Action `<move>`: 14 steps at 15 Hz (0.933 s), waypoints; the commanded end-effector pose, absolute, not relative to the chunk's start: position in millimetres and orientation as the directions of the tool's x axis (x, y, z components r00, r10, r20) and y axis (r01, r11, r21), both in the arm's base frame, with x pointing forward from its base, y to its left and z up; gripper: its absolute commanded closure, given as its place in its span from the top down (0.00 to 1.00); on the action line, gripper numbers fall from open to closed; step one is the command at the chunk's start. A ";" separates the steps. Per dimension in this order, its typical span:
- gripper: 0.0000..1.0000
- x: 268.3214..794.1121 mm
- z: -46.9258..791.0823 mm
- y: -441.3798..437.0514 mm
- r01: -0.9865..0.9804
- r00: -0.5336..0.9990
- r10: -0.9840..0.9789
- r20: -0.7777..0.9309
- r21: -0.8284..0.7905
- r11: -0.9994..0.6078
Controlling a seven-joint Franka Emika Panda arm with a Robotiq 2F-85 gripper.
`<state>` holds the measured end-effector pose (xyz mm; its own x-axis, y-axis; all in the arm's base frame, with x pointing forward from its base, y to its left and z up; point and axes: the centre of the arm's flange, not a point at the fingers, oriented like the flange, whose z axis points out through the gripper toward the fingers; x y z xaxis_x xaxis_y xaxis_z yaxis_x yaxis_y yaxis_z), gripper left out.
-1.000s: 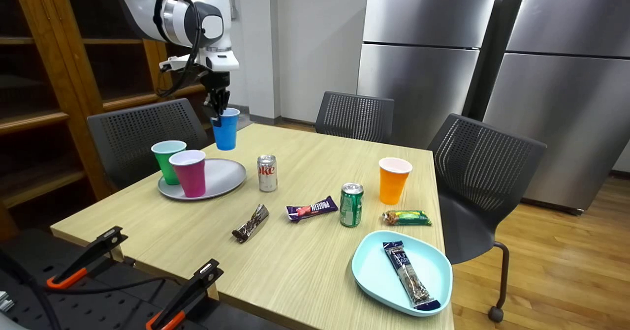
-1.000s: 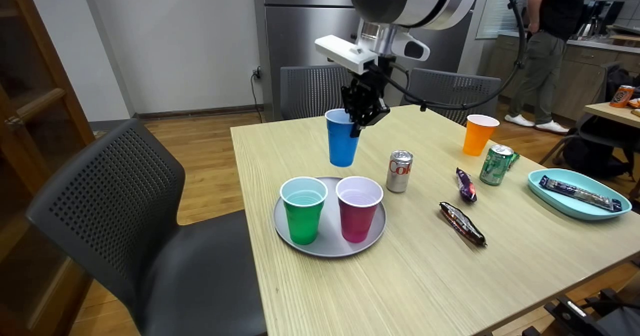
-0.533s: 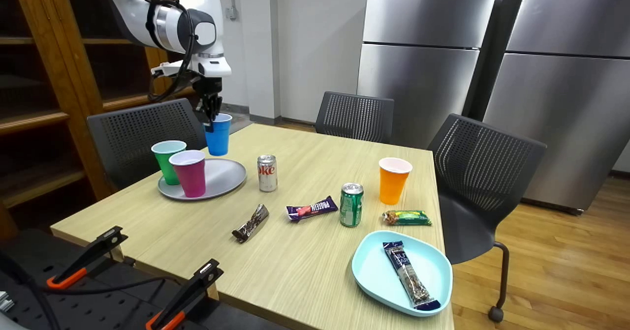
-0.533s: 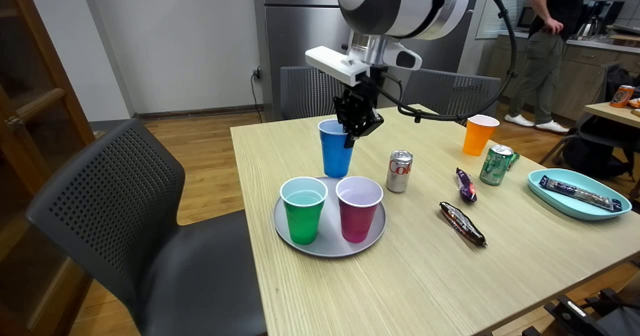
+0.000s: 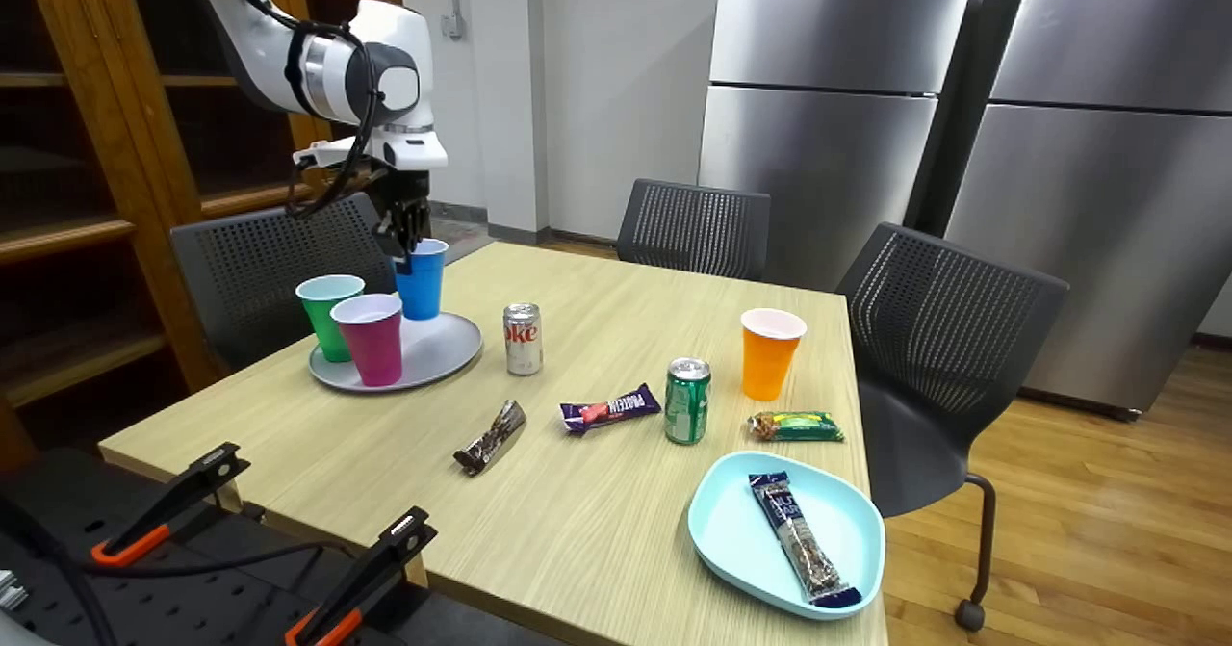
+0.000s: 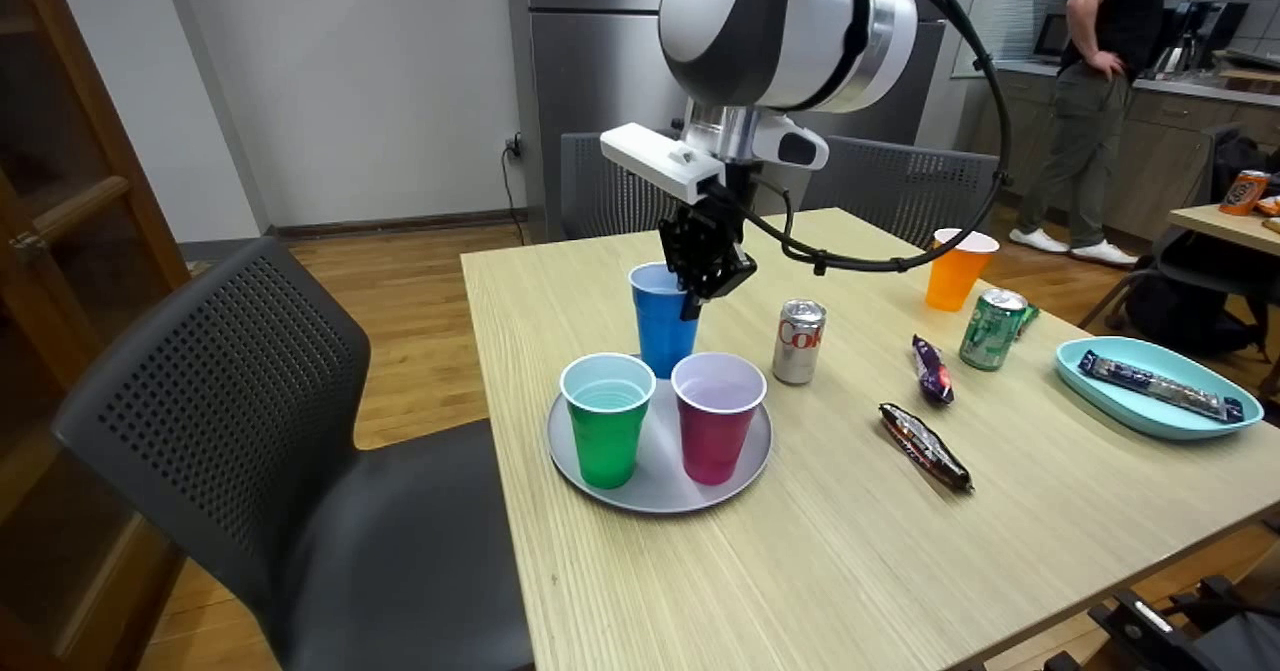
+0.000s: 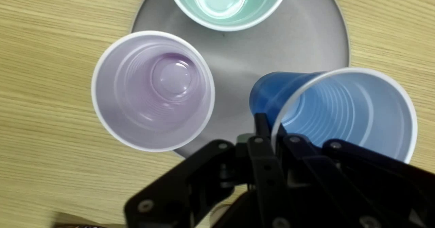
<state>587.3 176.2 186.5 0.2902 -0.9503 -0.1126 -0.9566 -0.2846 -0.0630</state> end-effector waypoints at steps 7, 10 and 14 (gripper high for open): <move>0.01 604.2 169.6 190.5 -0.965 0.258 -0.955 -0.144 -0.090 -0.247; 0.01 605.9 165.1 194.3 -0.965 0.258 -0.954 -0.150 -0.088 -0.247; 0.01 608.8 158.9 196.0 -0.965 0.255 -0.956 -0.146 -0.097 -0.243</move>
<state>600.8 188.0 161.7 0.2765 -0.9518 -0.1331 -0.9603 -0.2683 -0.0767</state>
